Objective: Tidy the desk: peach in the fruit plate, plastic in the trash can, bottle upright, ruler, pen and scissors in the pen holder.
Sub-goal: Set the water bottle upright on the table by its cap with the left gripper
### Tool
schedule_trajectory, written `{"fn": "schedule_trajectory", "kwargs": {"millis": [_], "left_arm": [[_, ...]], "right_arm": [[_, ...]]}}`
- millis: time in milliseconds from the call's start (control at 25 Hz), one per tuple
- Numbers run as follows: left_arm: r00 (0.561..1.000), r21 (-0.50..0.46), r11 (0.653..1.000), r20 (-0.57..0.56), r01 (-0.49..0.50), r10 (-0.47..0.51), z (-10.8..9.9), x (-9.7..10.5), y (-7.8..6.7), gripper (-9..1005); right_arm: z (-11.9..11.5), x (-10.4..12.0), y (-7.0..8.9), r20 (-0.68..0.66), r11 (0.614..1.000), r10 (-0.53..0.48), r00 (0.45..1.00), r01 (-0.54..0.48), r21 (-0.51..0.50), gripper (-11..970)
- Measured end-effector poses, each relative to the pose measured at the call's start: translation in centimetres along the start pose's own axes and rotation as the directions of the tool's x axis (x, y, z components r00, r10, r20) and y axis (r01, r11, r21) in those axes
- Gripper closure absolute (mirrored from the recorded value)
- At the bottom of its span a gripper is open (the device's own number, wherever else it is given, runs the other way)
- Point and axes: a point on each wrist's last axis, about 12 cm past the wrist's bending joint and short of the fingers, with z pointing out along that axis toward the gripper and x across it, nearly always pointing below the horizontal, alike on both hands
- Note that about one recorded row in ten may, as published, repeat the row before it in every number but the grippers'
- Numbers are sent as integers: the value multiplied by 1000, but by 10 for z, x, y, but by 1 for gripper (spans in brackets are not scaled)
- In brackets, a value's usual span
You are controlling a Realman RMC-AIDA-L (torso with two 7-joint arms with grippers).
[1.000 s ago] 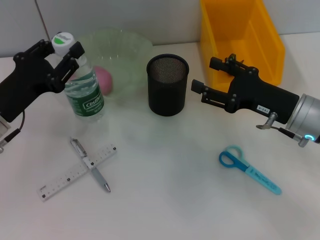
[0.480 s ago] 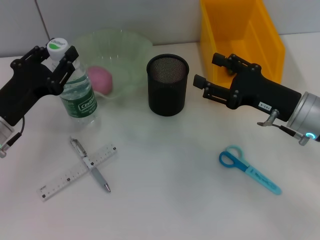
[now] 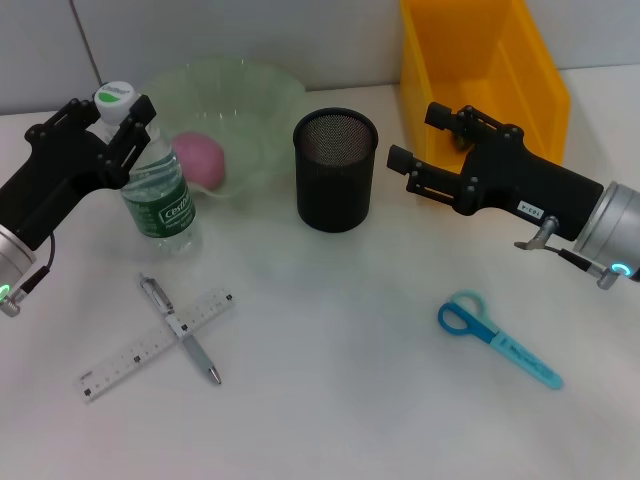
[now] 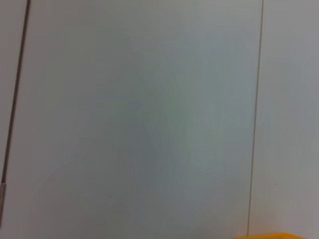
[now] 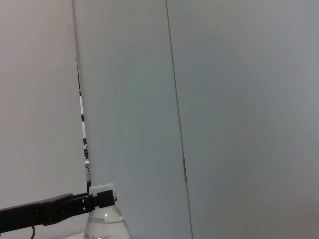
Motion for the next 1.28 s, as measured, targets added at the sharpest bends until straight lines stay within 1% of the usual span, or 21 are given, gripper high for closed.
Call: {"fn": "schedule_trajectory", "kwargs": {"millis": [1280], "left_arm": [[998,-13,999,-23,50,-51,-7,9,-5,435]], "right_arm": [[1,1,2,-3,1000,-2,1000,2,-9,182]]}}
